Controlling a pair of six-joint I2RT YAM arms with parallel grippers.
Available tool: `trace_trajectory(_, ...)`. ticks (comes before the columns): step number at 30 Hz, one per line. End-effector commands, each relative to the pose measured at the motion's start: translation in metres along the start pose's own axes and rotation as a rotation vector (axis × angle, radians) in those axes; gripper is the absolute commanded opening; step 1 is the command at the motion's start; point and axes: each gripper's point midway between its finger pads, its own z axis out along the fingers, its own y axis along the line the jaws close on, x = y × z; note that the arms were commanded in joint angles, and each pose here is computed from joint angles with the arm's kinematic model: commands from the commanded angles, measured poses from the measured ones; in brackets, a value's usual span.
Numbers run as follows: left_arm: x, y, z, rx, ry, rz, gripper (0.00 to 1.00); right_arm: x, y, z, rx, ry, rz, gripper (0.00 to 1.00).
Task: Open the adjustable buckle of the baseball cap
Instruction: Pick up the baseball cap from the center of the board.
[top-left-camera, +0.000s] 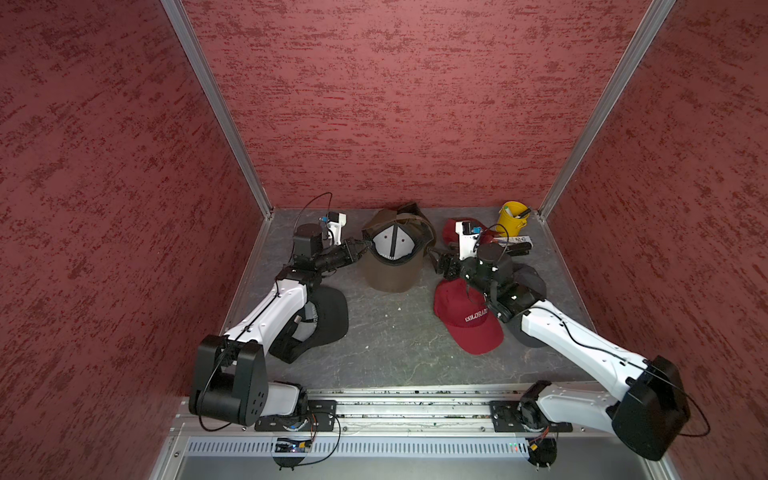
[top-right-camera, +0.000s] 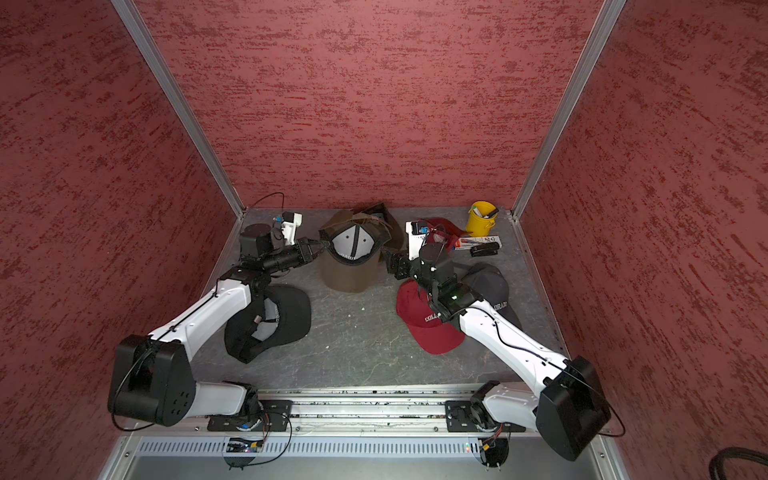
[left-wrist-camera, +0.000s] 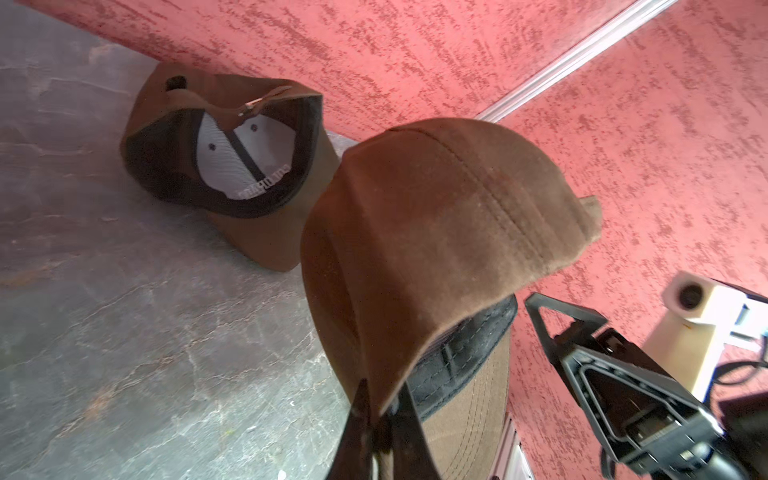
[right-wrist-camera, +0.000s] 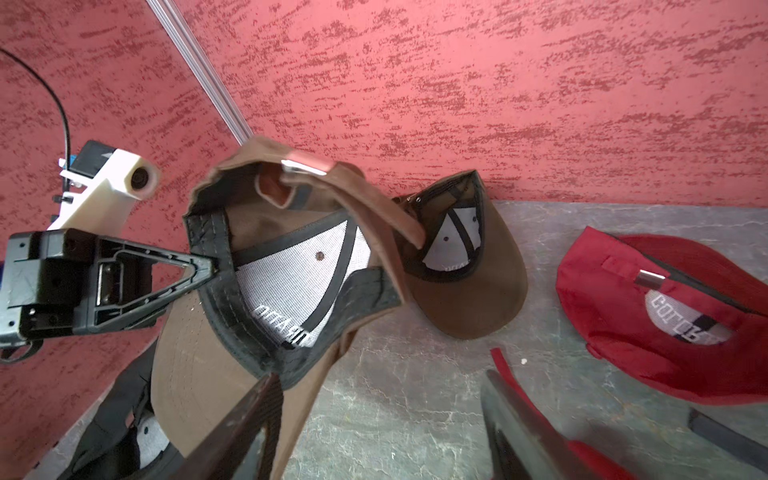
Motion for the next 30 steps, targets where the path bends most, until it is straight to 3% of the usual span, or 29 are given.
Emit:
trace_trajectory(1,-0.006,-0.029,-0.007,0.096,-0.032,0.045,0.0,-0.014,0.008,0.0,-0.067,-0.06,0.045,0.74)
trace_trajectory(10,0.004,-0.044,-0.013,0.145,-0.036,0.081,0.0,-0.025,0.016,0.006,-0.168,-0.109,0.149,0.74)
trace_trajectory(18,0.007,-0.052,-0.014,0.171,-0.037,0.104,0.0,-0.029,0.012,0.011,-0.155,-0.125,0.174,0.68)
trace_trajectory(20,0.009,-0.053,-0.013,0.174,-0.034,0.107,0.0,-0.031,0.011,0.012,-0.153,-0.134,0.177,0.62)
trace_trajectory(25,0.014,-0.055,-0.009,0.18,-0.022,0.113,0.0,-0.037,0.009,0.008,-0.137,-0.168,0.166,0.37)
trace_trajectory(30,0.019,-0.053,-0.005,0.172,-0.006,0.114,0.0,-0.048,0.008,-0.001,-0.129,-0.221,0.142,0.2)
